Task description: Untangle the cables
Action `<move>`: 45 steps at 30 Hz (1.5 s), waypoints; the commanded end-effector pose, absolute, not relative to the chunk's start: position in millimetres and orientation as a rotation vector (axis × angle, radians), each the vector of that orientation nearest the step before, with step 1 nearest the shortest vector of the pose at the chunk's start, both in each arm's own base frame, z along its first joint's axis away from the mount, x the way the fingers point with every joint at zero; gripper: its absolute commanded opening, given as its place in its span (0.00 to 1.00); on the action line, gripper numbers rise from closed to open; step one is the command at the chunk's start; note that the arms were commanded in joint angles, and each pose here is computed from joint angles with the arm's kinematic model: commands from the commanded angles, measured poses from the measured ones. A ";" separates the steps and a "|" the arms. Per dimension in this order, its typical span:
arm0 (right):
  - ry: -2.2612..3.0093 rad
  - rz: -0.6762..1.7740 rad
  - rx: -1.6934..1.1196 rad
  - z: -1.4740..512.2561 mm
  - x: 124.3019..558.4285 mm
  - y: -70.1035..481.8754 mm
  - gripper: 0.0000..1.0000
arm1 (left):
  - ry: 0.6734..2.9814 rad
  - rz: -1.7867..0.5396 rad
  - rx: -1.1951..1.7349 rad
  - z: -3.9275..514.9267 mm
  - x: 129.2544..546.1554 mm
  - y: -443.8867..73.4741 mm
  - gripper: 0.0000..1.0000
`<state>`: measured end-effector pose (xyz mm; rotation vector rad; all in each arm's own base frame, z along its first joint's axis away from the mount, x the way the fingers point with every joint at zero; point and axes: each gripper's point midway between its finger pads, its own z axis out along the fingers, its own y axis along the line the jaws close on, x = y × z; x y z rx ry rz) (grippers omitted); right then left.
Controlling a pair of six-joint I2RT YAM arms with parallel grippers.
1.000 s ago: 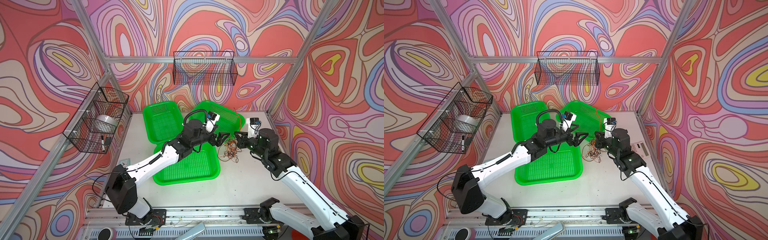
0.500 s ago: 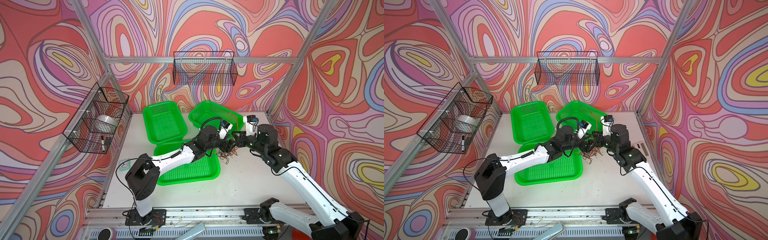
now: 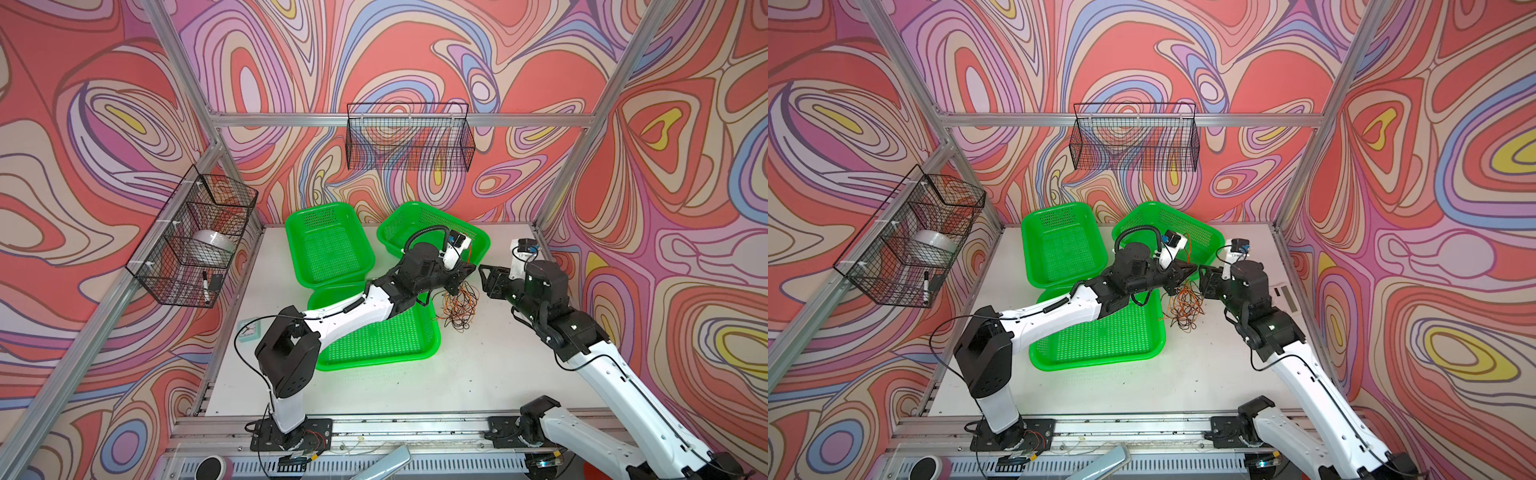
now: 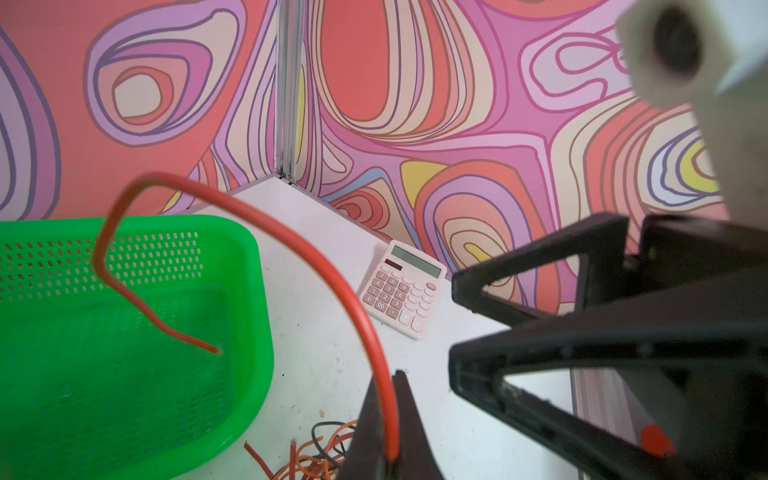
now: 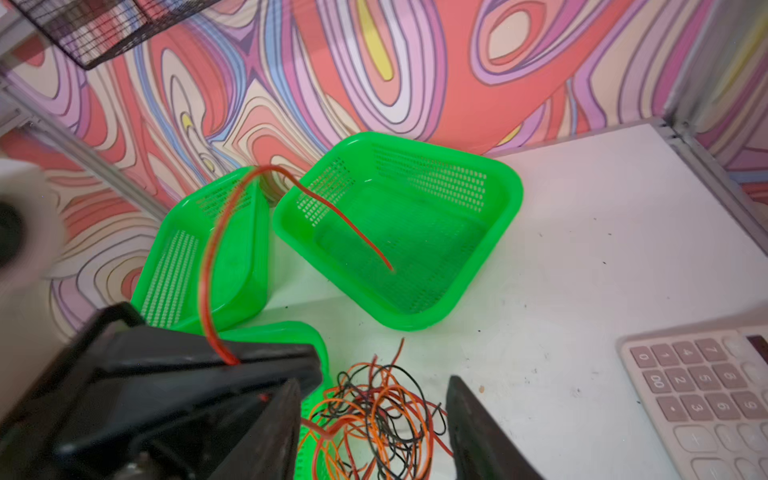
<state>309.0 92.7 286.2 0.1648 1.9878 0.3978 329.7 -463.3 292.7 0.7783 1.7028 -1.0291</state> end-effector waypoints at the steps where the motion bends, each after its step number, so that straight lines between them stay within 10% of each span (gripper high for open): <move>1: 1.987 0.381 0.292 262.9 299.5 76.6 0.60 | 1.665 -1.055 0.750 319.9 330.0 -461.2 0.00; 18: 2.147 0.632 0.277 184.6 322.6 125.2 0.56 | 1.566 -1.250 0.803 380.2 301.7 -482.7 0.00; 23: 2.217 0.626 0.407 148.2 327.6 110.5 0.21 | 1.558 -1.285 0.797 399.4 298.3 -483.0 0.00; 28: 2.282 0.669 0.537 107.0 324.6 95.0 0.06 | 1.517 -1.258 0.803 428.8 296.5 -478.5 0.00; 45: 2.470 0.593 0.578 50.3 317.5 81.2 0.19 | 1.397 -1.183 0.711 520.1 321.4 -444.0 0.00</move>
